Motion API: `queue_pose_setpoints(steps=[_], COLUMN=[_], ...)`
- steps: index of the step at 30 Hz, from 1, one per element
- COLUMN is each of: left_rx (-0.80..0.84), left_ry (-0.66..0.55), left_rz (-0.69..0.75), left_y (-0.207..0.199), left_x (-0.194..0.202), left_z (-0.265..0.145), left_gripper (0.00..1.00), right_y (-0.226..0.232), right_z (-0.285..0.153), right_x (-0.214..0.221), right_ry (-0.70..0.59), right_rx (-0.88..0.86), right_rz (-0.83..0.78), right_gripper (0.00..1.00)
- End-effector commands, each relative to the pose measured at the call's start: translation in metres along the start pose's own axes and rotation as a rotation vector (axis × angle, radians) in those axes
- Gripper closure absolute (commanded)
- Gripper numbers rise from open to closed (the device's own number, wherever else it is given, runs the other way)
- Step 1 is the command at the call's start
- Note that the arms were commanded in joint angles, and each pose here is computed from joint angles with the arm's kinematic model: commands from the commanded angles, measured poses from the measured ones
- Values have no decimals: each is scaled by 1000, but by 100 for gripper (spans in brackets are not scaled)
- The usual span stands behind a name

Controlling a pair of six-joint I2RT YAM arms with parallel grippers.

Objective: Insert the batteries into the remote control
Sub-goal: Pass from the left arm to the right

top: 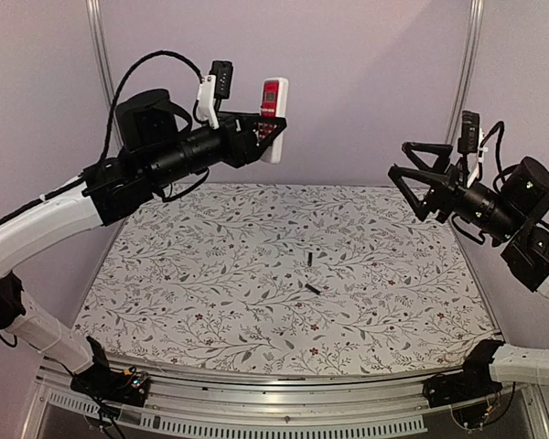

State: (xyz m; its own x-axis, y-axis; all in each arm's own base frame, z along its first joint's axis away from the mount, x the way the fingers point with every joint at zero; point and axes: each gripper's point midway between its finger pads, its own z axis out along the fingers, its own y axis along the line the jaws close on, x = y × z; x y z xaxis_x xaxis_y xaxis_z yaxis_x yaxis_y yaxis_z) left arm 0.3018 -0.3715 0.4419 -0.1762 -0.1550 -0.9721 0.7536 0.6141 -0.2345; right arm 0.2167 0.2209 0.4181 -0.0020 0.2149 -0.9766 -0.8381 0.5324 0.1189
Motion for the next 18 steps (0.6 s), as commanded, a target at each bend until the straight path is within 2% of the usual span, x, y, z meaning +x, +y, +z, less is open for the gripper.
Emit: queue_pose_setpoints(steps=[1,4,7,13,18], left_rx=[182,247,296,368,388], left_ry=[-175,-251,-278,-316,-351], left_rz=[-97,-150,-173,-181,-256], left_y=[-38,-49,-58,-69,-67], left_x=[-19,-29,-33,-36,-36], left_z=[-22,-37,-43,-54,-60], left_gripper=[82,82,82,82,82], right_y=[49,89,106,109,93], right_z=[51,86,115,151,161], right_x=[-32,-19,-8,-2,-13], right_ry=[-138,-149,-174,-233,-303], right_rx=[-112,-211,-252,-221,-103], right_rz=[-268,-436,-522,-537,-497], right_gripper=[2,1,1,1,4])
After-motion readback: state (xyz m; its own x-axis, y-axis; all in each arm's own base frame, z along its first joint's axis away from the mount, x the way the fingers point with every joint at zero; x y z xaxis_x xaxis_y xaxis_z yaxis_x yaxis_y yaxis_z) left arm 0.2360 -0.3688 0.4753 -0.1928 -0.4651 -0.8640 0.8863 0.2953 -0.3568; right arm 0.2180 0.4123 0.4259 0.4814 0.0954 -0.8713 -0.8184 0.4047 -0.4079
